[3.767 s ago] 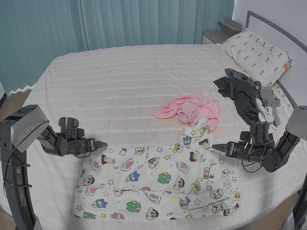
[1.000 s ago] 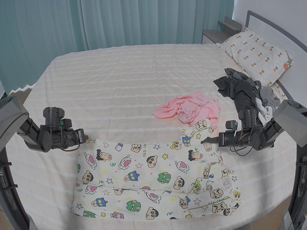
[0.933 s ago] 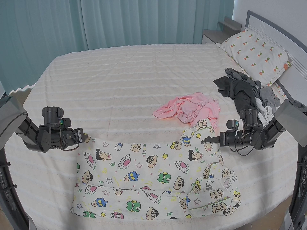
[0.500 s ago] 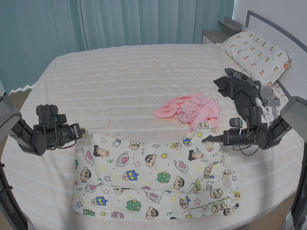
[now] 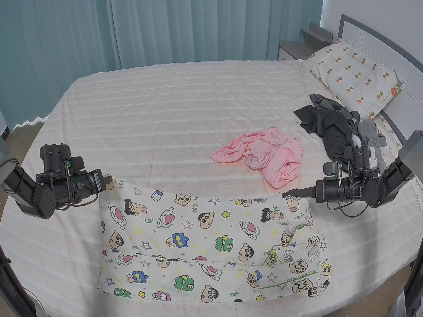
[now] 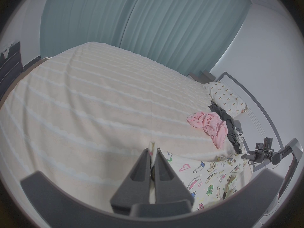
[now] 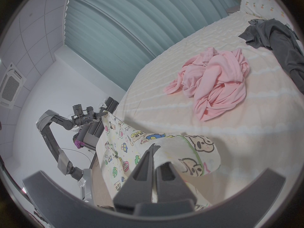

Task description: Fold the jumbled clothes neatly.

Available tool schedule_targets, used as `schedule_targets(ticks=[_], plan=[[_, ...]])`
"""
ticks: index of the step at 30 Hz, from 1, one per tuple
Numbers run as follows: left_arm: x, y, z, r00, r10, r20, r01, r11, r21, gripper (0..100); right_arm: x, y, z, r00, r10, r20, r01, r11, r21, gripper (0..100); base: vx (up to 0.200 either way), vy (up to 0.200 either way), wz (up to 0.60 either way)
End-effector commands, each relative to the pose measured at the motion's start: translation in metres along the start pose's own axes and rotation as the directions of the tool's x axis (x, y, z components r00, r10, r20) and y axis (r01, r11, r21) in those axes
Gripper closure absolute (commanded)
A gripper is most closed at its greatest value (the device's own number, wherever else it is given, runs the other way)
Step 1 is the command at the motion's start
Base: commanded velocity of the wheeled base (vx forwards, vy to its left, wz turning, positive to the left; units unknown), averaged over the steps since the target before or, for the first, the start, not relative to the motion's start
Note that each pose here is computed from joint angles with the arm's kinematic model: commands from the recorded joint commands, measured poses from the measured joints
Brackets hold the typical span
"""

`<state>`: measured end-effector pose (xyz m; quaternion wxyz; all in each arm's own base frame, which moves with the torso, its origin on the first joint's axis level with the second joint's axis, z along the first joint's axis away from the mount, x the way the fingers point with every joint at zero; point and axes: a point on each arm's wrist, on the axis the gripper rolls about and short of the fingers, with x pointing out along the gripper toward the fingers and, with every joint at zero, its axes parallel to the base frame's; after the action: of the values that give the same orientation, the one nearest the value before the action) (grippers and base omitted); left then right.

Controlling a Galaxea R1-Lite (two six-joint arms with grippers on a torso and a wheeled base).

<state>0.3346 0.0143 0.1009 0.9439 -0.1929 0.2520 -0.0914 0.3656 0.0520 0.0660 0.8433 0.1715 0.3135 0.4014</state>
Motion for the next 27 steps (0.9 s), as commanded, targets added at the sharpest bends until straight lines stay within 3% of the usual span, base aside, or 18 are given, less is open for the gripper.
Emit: schedule_targets(ticks=[1,7,14,27], plan=[[-0.006,0.000,0.002,1.000,-0.004,0.012,0.004,1.000,0.004,100,-0.011,0.012,0.001,1.000,0.016,0.008,-0.016,1.000,-0.010,100,0.000,0.000,0.00],[-0.012,0.000,-0.009,0.999,-0.040,-0.034,0.042,0.998,0.053,100,-0.018,0.019,-0.005,1.000,0.030,-0.001,-0.030,1.000,-0.005,100,0.000,0.000,0.00],[-0.015,0.010,-0.021,0.997,-0.017,-0.073,0.028,0.989,0.143,100,-0.023,0.023,-0.019,0.998,0.064,-0.023,-0.064,0.998,0.007,100,0.000,0.000,0.00],[-0.027,0.022,-0.044,0.994,-0.016,-0.112,0.035,0.985,0.167,100,-0.028,0.023,-0.049,0.996,0.070,-0.056,-0.069,0.997,0.023,100,0.000,0.000,0.00]])
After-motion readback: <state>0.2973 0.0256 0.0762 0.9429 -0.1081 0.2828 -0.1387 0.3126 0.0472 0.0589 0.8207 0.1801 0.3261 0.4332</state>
